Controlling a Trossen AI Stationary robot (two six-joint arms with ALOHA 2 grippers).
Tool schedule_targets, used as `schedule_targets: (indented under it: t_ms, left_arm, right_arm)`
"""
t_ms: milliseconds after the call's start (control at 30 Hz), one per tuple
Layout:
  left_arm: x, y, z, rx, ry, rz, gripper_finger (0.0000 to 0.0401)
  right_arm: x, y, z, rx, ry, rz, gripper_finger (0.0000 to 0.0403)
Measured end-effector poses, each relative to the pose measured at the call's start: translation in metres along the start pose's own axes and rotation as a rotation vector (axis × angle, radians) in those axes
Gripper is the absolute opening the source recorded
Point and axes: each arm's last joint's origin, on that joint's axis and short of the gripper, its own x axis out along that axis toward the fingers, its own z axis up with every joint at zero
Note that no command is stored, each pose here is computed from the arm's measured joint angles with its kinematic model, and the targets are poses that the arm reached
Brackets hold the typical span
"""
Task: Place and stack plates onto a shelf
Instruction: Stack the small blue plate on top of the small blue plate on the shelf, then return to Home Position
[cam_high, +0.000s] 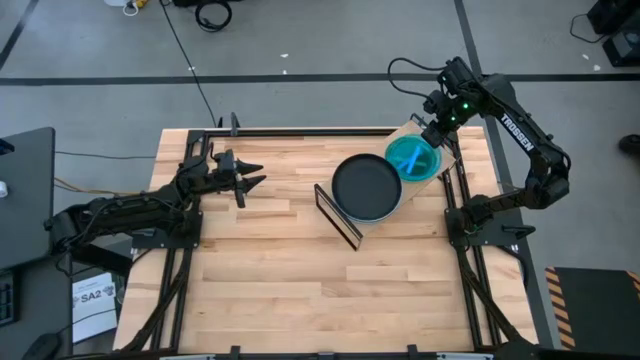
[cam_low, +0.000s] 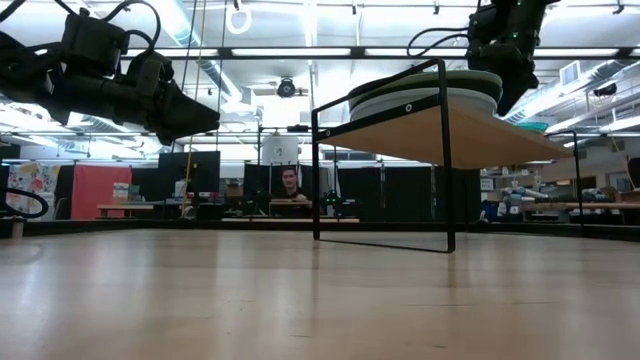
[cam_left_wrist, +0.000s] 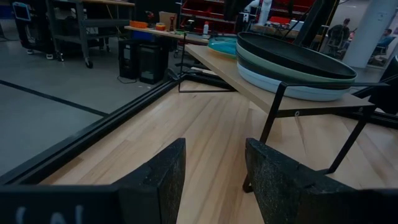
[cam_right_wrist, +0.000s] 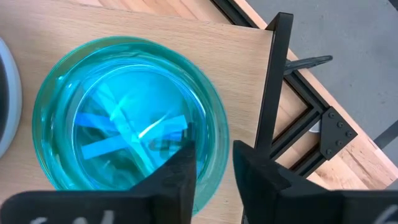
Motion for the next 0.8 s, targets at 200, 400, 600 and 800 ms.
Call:
schedule_targets:
  t_ms: [200, 400, 600, 800]
  left_arm:
    - [0.0, 0.0, 0.0, 0.001, 0.0, 0.0, 0.0172]
    - [0.0, 0.0, 0.002, 0.004, -0.015, -0.001, 0.0172]
    - [0.001, -0.005, 0.007, -0.068, -0.067, -0.05, 0.0172]
    - [0.004, -0.025, 0.005, -0.07, -0.061, -0.088, 0.0172]
  right_arm:
    - [0.0, 0.0, 0.0, -0.001, 0.001, -0.005, 0.0138]
    - [0.0, 0.0, 0.0, -0.001, 0.0, -0.005, 0.0132]
    - [-0.013, 0.011, -0.001, -0.047, -0.109, 0.007, 0.0124]
    - [-0.034, 0.034, -0.005, -0.056, -0.27, 0.023, 0.0123]
